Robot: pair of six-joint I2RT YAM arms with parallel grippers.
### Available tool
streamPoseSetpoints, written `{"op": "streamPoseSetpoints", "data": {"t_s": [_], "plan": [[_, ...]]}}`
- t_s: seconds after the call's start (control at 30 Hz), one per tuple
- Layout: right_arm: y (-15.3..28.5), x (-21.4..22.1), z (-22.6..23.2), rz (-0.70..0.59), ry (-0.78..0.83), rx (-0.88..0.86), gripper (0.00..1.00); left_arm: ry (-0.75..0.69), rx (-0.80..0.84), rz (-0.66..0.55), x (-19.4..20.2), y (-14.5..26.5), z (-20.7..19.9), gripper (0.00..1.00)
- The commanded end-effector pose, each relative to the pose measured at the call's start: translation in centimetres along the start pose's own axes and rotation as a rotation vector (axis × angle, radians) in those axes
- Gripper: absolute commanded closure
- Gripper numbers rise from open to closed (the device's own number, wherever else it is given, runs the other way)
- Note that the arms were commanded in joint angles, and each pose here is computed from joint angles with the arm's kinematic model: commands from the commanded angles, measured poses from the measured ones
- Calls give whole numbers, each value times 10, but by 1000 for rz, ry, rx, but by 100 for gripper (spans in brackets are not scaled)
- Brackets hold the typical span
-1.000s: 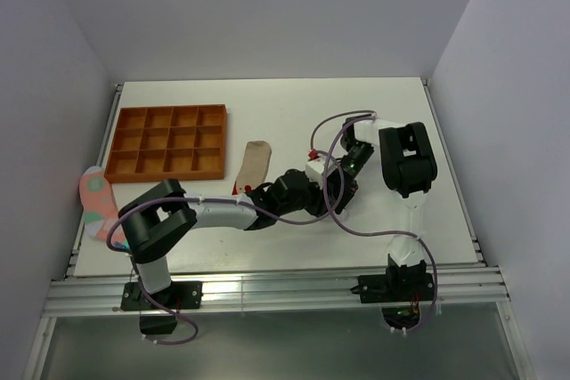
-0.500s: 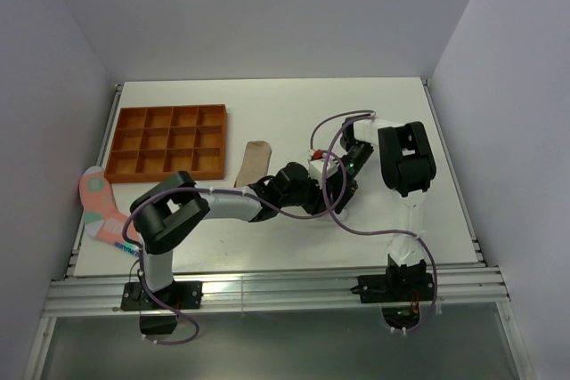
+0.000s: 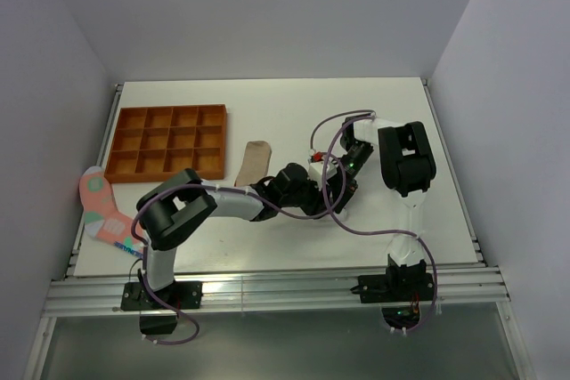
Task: Roll the socks
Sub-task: Roll the sock at the center of the board.
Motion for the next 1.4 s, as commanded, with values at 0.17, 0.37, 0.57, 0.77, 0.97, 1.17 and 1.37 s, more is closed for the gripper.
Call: {"op": "streamPoseSetpoints", "data": {"t_s": [0.17, 0.37, 0.57, 0.77, 0.97, 1.17, 1.37], "plan": [[3, -5, -18, -11, 36, 75, 69, 52, 10, 63, 18, -10, 4, 60], [4, -6, -18, -28, 38, 114, 67, 95, -19, 119, 34, -11, 6, 81], [7, -10, -19, -64, 42, 208, 56, 136, -77, 194, 49, -13, 6, 100], [20, -16, -8, -146, 80, 321, 44, 200, -130, 250, 65, -14, 12, 100], [44, -17, 10, -249, 112, 401, 41, 257, -141, 281, 77, -14, 14, 100], [68, 1, 22, -300, 127, 483, 40, 287, -153, 337, 84, -17, 16, 100], [70, 26, 33, -296, 195, 575, 41, 337, -170, 387, 93, -15, 21, 100]]}}
Point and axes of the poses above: each gripper's point midway between its finger pads, its own y axis back along the fingers, its own z axis along the line the jaws close on, x = y × z, the point moved 6 cm from there along y, back along the fingers, and after that the axes turned 7 degrees about y, right-handed, at the moved point
